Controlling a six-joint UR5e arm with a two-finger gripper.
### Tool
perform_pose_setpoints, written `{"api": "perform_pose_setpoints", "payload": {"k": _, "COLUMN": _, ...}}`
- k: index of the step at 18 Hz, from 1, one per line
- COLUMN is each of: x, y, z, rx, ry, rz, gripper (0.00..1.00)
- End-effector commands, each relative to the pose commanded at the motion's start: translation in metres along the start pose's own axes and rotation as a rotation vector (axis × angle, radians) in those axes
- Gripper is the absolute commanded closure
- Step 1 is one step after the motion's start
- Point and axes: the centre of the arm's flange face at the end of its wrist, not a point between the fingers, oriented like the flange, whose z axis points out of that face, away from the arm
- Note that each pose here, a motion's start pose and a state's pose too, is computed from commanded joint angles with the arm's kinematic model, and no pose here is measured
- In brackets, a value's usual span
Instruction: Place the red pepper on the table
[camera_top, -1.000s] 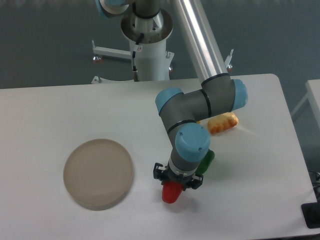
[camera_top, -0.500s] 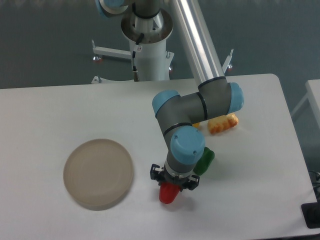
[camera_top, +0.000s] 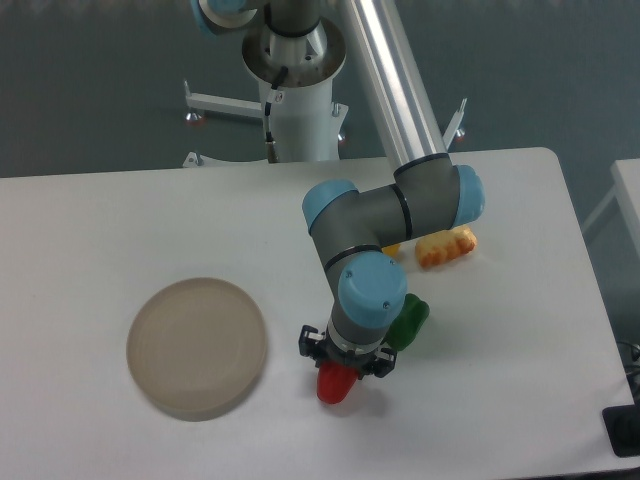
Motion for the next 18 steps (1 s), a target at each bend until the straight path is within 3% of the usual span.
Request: {"api": "perform_pose_setpoints", "payload": {"k": 18, "x": -0.0007, "y": 0.0015, "z": 0.0050, "rx": -0.017, "ry": -0.015, "rz": 0.007, "gripper": 0.51}}
